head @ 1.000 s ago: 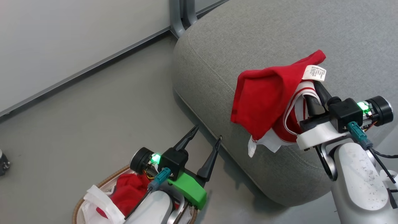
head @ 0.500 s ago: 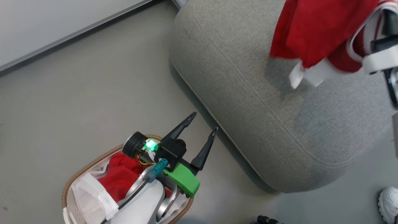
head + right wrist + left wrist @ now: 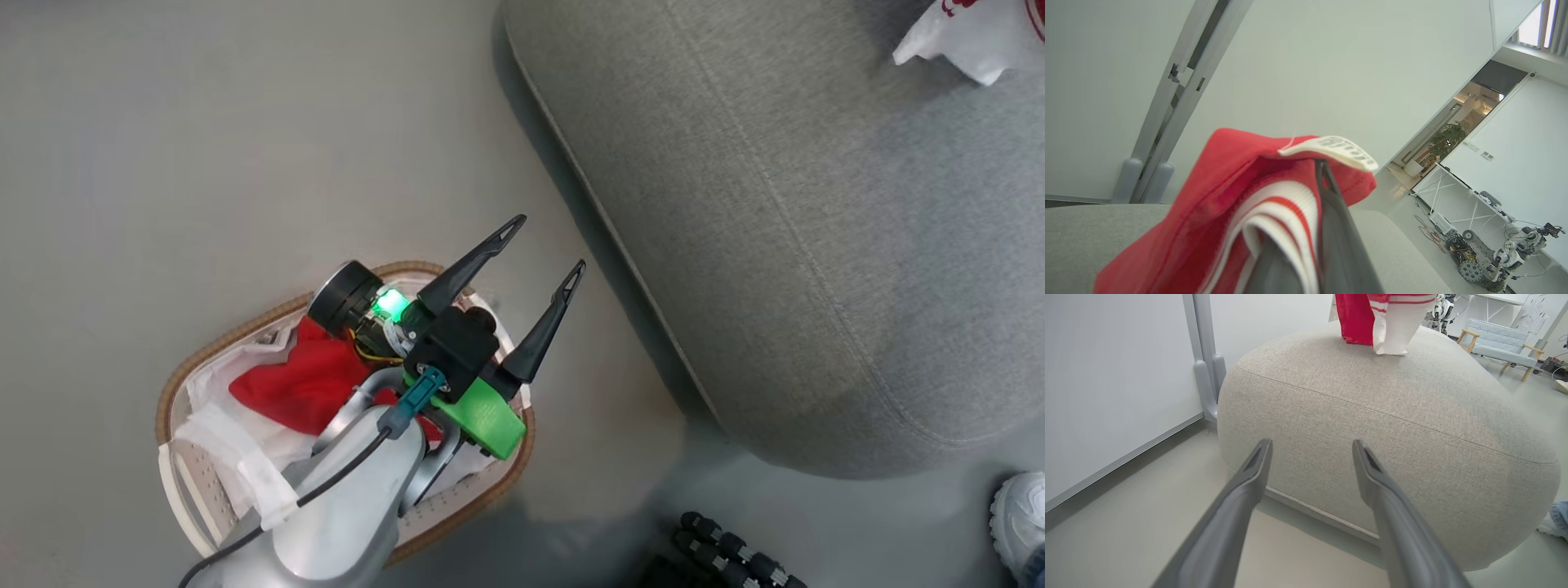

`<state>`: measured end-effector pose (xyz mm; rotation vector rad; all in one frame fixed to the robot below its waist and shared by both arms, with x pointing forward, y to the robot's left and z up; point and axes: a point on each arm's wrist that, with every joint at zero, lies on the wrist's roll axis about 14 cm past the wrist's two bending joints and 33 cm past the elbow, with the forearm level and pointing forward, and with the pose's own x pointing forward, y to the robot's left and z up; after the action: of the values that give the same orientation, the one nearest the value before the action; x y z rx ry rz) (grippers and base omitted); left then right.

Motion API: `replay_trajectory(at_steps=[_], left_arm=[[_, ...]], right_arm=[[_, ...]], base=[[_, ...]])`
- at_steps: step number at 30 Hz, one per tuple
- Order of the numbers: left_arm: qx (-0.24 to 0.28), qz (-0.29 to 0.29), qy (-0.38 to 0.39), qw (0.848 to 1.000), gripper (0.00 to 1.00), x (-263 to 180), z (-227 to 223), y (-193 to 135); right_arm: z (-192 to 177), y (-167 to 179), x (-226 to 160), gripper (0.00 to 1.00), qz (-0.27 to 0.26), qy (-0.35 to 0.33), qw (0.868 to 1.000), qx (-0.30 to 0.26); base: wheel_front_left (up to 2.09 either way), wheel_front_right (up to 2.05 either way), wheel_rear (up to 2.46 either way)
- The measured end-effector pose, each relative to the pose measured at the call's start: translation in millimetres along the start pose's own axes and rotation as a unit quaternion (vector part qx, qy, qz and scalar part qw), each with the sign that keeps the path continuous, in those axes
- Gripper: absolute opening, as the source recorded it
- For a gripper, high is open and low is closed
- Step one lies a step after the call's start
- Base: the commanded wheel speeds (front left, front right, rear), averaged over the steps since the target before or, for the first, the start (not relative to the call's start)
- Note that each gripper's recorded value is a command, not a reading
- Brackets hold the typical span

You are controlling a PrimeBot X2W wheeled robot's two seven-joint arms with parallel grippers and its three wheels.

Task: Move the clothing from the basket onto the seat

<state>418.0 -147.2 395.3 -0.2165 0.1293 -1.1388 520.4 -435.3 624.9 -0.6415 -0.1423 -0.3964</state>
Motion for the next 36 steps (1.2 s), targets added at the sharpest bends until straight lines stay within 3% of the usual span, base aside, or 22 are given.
replay_trajectory(at_steps=[6, 14, 15, 16, 19, 36], left_arm=[[-0.017, 0.027, 0.023, 0.999, 1.00, -11.7, -28.7, 23.2], [-0.033, 0.058, 0.051, 0.996, 1.00, -27.1, -59.1, 45.3], [-0.035, 0.059, 0.052, 0.996, 1.00, -27.7, -60.3, 45.9], [-0.036, 0.060, 0.053, 0.996, 1.00, -28.4, -61.5, 46.6], [-0.037, 0.061, 0.052, 0.996, 1.00, -28.7, -60.2, 47.5], [-0.024, 0.098, 0.016, 0.995, 1.00, -33.0, -9.3, 42.6]], right_arm=[[-52.2, 61.8, 9.3, 0.00, 0.037, 0.056, 0.998, 0.013], [-114.7, 131.1, -11.7, 0.00, 0.075, 0.132, 0.987, 0.044], [-117.2, 134.4, -13.2, 0.32, 0.076, 0.135, 0.987, 0.045], [-119.7, 137.3, -14.9, 0.39, 0.078, 0.138, 0.986, 0.046], [-121.6, 139.3, -20.0, 1.00, 0.080, 0.142, 0.985, 0.046], [-115.4, 116.4, -88.7, 1.00, 0.114, 0.166, 0.979, 0.036]], base=[[0.00, 0.00, 0.00], [0.00, 0.00, 0.00], [0.00, 0.00, 0.00], [0.00, 0.00, 0.00], [0.00, 0.00, 0.00], [0.00, 0.00, 0.00]])
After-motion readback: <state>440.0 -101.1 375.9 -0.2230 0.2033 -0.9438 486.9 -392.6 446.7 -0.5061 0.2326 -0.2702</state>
